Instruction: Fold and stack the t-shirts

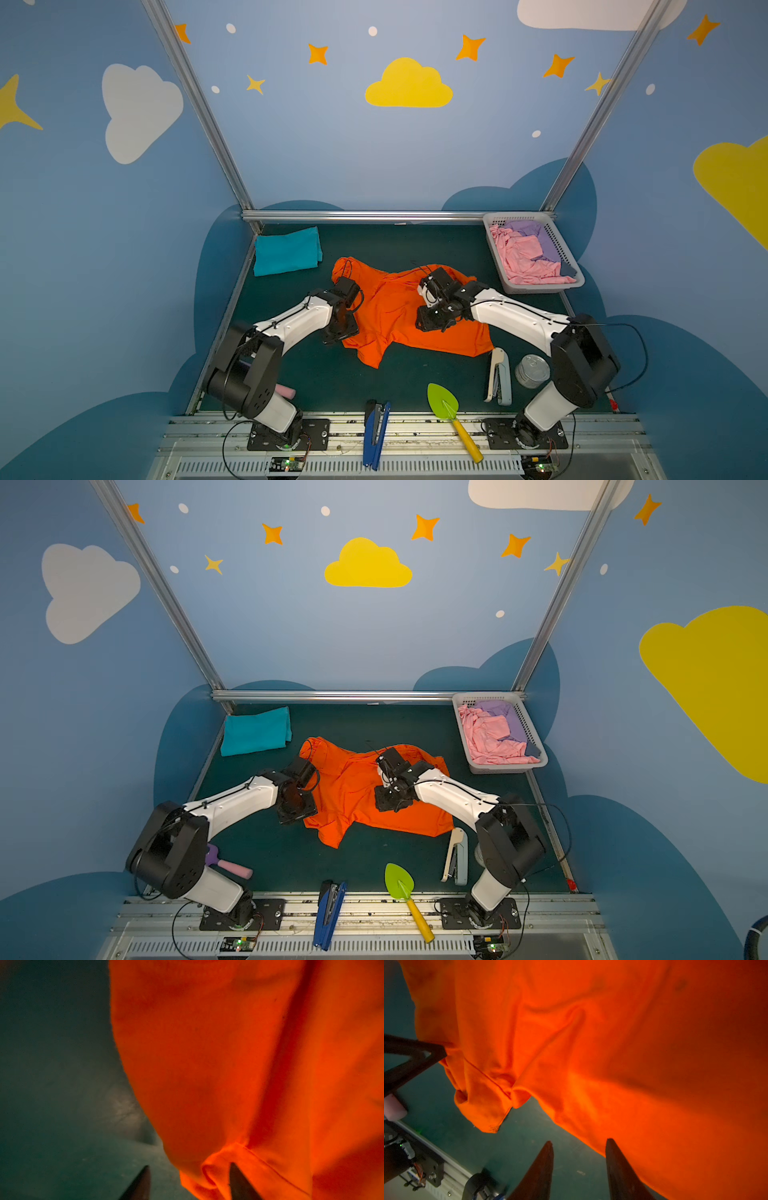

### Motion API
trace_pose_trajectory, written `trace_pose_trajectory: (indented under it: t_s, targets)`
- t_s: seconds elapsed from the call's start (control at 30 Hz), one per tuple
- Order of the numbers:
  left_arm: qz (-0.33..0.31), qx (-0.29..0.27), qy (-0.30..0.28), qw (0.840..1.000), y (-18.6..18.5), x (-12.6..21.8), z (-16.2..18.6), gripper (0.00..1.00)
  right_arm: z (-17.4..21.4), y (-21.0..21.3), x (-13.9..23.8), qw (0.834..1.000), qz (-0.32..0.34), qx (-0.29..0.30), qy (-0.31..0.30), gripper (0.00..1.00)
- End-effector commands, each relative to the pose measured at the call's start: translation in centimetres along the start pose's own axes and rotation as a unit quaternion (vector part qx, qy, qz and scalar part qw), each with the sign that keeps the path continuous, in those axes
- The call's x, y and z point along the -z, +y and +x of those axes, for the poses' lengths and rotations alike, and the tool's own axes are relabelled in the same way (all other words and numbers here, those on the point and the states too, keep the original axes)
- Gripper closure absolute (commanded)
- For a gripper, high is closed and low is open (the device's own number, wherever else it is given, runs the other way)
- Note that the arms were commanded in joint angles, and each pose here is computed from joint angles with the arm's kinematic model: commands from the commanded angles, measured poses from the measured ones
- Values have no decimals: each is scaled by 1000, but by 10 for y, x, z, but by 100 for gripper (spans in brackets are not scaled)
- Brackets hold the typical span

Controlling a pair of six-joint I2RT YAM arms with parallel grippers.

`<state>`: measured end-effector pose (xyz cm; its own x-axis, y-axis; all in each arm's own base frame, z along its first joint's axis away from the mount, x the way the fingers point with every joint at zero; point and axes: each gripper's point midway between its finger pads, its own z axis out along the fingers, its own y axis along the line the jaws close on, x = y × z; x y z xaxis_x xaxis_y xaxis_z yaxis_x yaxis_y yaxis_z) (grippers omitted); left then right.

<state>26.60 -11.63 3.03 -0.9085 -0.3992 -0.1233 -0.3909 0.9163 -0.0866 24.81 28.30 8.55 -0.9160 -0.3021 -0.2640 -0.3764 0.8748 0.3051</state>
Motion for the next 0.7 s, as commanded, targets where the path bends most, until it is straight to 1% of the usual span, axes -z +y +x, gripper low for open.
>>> trace_pose_trajectory:
  t_s: [0.0,0.03,0.07,0.13,0.27,0.37,0.47,0.53,0.67]
  targets:
    - [-16,-2,-9,1000,-8,-7,-14,75,7,35,4,999,-36,30,16,56]
    - [-21,-7,-7,1000,-10,-5,-17,82,9,46,4,998,-51,47,15,56]
    - [-22,-14,-8,1000,-14,-2,-21,87,13,57,3,996,-60,65,15,55]
    - [-14,-25,-20,999,-23,10,-33,91,22,72,0,993,-57,100,17,52]
    - [-7,-31,-38,999,-34,29,-56,93,41,96,-14,985,-35,164,31,49]
    - [10,-25,-30,999,-38,33,-66,93,49,114,-28,979,-22,196,40,48]
    - [20,-19,-24,999,-41,34,-68,91,46,129,-44,979,-25,200,40,47]
    - [24,-15,-16,999,-40,34,-66,91,39,135,-55,982,-36,181,32,47]
    - [28,-12,-2,1000,-36,42,-56,92,23,138,-62,988,-52,143,14,46]
